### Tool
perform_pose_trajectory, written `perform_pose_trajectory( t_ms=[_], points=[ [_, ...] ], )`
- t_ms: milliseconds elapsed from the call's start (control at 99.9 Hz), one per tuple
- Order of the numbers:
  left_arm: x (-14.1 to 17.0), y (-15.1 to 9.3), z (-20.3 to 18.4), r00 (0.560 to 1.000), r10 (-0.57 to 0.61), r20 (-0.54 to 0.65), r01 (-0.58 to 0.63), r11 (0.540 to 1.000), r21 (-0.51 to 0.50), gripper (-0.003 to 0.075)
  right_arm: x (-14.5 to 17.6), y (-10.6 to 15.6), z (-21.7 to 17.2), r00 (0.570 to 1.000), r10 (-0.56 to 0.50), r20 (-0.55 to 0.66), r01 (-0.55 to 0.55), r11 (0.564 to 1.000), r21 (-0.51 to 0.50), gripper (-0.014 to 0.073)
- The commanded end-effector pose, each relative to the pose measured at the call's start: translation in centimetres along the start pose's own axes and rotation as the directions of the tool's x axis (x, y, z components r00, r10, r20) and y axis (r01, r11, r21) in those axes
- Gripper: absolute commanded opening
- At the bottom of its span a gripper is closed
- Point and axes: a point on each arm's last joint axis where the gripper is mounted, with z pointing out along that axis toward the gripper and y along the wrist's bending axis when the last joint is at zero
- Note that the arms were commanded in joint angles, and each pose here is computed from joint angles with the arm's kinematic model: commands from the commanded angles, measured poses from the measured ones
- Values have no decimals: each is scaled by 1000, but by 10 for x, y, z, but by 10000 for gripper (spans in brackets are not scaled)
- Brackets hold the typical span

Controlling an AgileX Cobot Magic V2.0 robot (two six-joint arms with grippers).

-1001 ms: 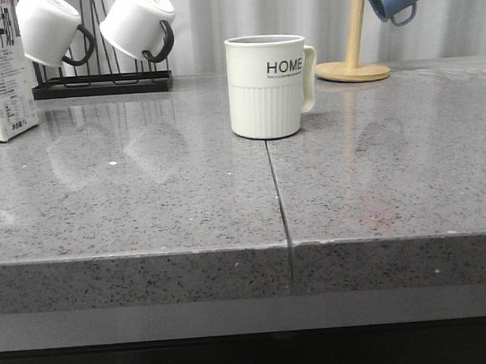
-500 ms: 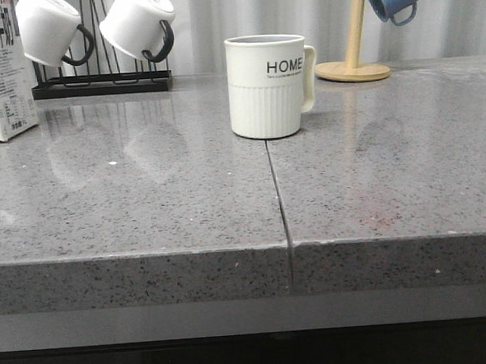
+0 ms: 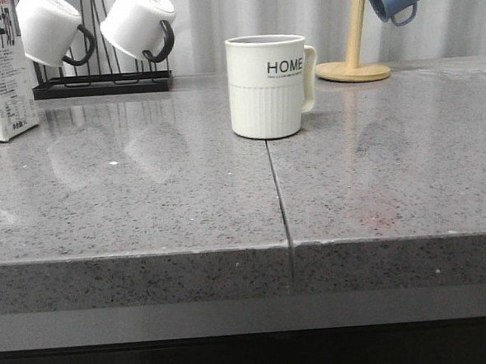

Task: Place milk next to cup
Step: 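Reach the left gripper toward the Pascual milk carton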

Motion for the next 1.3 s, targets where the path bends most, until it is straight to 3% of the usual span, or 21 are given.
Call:
perform_pose_trajectory(
  t_ms=[0,180,280,350,470,590,940,1291],
  points=[
    [-26,3,14,1000,3,7,-3,1000,1,-20,-14,0,-3,996,-5,89,5,1000,-3,-55],
    [-36,4,48,994,55,-97,-54,998,13,-16,-14,0,-3,996,-5,89,5,1000,-3,-55],
    [-40,3,65,992,64,-106,-62,998,22,61,-14,0,-3,996,-5,89,5,1000,-3,-55],
    [-43,3,76,995,57,-82,-55,998,25,189,-14,0,-3,996,-5,89,5,1000,-3,-55],
    [-48,2,90,999,47,-9,-47,999,28,513,-14,0,-3,996,-5,89,5,1000,-3,-55],
    [-45,2,105,999,-42,11,42,999,18,677,-14,0,-3,996,-5,89,5,1000,-3,-55],
    [-33,0,143,997,-72,41,72,997,13,671,-14,0,-3,996,-5,89,5,1000,-3,-55],
    [-49,1,182,997,-72,37,72,997,14,671,-14,0,-3,996,-5,89,5,1000,-3,-55]
  ],
)
